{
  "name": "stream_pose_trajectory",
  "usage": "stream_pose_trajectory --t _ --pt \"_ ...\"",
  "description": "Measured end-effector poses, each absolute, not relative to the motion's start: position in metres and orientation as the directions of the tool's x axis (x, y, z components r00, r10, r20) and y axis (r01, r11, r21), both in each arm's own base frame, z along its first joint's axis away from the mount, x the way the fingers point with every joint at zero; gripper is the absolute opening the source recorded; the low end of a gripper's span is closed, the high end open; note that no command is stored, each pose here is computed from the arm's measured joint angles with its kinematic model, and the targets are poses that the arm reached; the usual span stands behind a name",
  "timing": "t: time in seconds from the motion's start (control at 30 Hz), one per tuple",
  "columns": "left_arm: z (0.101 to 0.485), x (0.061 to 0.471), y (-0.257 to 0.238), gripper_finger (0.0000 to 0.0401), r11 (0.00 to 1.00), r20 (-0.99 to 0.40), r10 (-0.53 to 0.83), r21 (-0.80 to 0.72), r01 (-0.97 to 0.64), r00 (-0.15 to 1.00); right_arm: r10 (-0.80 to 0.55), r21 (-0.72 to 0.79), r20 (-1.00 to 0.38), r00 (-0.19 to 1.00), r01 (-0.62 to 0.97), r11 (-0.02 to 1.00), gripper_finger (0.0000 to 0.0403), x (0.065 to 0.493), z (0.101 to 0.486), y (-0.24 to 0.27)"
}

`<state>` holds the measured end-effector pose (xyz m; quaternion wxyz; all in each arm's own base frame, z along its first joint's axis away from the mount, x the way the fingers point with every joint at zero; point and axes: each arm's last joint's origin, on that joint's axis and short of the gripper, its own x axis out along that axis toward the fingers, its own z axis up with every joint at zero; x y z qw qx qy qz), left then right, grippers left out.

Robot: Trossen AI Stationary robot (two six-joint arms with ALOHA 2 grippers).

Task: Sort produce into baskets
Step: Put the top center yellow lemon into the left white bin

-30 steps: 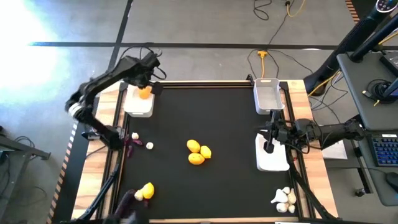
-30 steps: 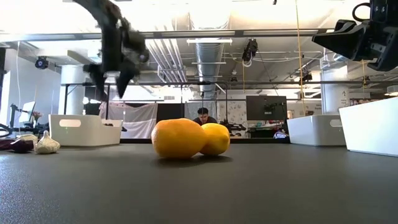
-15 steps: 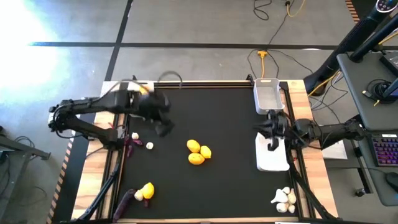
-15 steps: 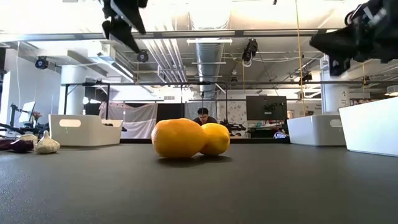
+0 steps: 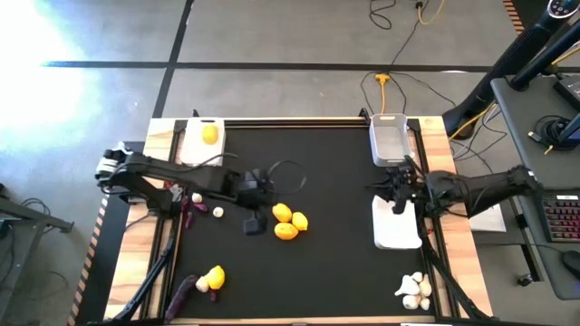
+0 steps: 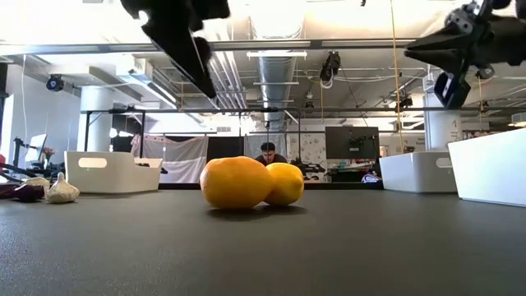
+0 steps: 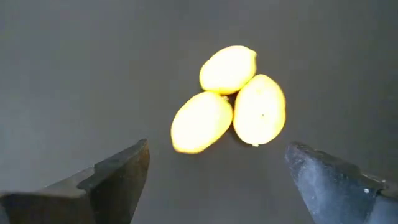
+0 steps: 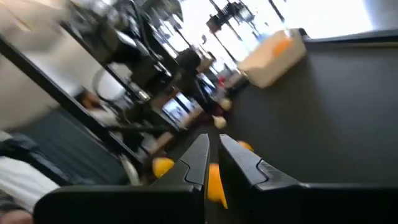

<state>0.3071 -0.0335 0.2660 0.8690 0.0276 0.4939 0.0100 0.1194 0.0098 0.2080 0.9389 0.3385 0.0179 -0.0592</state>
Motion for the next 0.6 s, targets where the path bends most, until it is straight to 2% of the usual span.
stream_pose_trajectory --t 0.1,0.27,0.6 --pt "0.252 0.319 -0.029 0.0352 0.986 -0.867 0.035 0.111 0.126 0.497 -0.087 0.583 -0.231 0.969 0.209 0.786 0.0027 0.135 0.218 0.014" --pt "0.229 0.333 -0.021 0.0343 0.957 -0.893 -0.020 0.114 0.268 0.449 -0.059 0.529 -0.394 0.917 0.278 0.801 0.0027 0.157 0.243 0.024" --pt "0.186 0.357 -0.013 0.0325 0.904 -0.914 -0.049 0.131 0.407 0.403 0.087 0.504 -0.516 0.852 0.221 0.835 0.0027 0.198 0.290 0.071"
